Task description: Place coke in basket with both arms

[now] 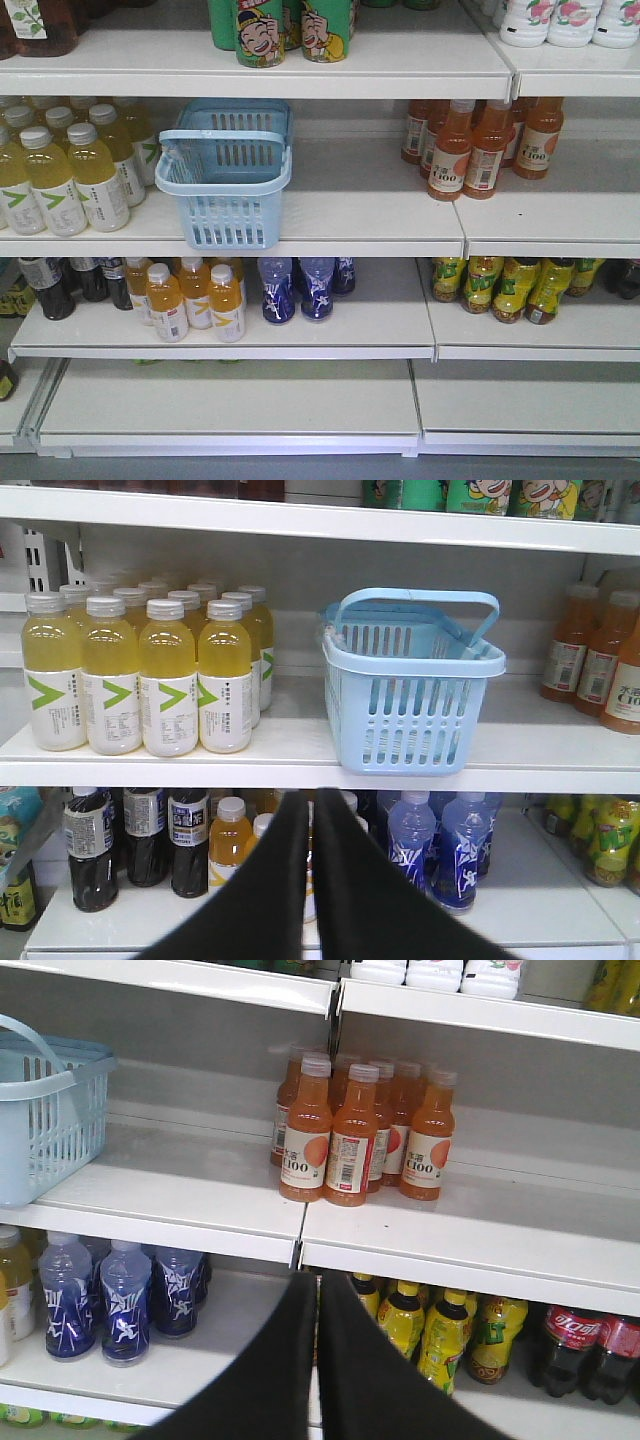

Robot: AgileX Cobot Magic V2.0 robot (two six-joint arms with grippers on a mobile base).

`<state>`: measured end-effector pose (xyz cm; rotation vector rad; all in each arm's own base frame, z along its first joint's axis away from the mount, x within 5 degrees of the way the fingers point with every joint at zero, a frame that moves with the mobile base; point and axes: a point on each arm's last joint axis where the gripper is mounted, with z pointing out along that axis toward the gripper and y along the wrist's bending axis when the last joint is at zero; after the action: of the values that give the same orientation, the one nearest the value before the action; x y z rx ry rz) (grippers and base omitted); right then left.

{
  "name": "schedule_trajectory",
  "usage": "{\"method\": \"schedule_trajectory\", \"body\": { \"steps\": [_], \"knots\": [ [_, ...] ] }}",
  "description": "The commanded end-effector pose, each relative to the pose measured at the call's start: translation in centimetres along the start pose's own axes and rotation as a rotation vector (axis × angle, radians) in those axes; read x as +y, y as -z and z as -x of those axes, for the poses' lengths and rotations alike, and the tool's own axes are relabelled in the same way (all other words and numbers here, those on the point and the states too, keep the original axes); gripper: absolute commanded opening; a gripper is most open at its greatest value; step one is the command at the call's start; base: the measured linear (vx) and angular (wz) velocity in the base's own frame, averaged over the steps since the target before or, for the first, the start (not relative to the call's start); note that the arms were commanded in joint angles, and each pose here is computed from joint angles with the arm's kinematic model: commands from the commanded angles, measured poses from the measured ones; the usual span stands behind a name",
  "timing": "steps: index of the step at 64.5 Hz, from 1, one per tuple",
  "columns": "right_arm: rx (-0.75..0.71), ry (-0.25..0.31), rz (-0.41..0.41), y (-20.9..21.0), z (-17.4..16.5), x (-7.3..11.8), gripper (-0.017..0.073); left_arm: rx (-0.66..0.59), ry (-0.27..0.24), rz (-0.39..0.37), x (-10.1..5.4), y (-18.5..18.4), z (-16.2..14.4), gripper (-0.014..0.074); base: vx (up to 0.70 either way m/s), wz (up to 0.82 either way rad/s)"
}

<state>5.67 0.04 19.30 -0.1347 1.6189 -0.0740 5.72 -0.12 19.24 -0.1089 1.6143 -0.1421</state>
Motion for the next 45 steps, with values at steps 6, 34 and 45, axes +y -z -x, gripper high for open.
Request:
{"method": "schedule_trajectory", "body": {
  "steps": [6, 34, 45],
  "knots": [
    [-0.074, 0.023, 0.013, 0.10, 0.35, 0.16, -0.0005, -0.086, 0.018, -0.022, -0.17, 0.18, 0.73, -0.0006, 0.08, 0.00],
    [-0.074, 0.023, 0.013, 0.10, 0.35, 0.16, -0.0005, -0.086, 0.018, -0.022, -0.17, 0.18, 0.73, -0.0006, 0.06, -0.01],
    [-0.074, 0.023, 0.013, 0.10, 0.35, 0.16, -0.0005, -0.086, 0.018, -0.022, -0.17, 0.18, 0.73, -0.0006, 0.03, -0.02]
  ]
}}
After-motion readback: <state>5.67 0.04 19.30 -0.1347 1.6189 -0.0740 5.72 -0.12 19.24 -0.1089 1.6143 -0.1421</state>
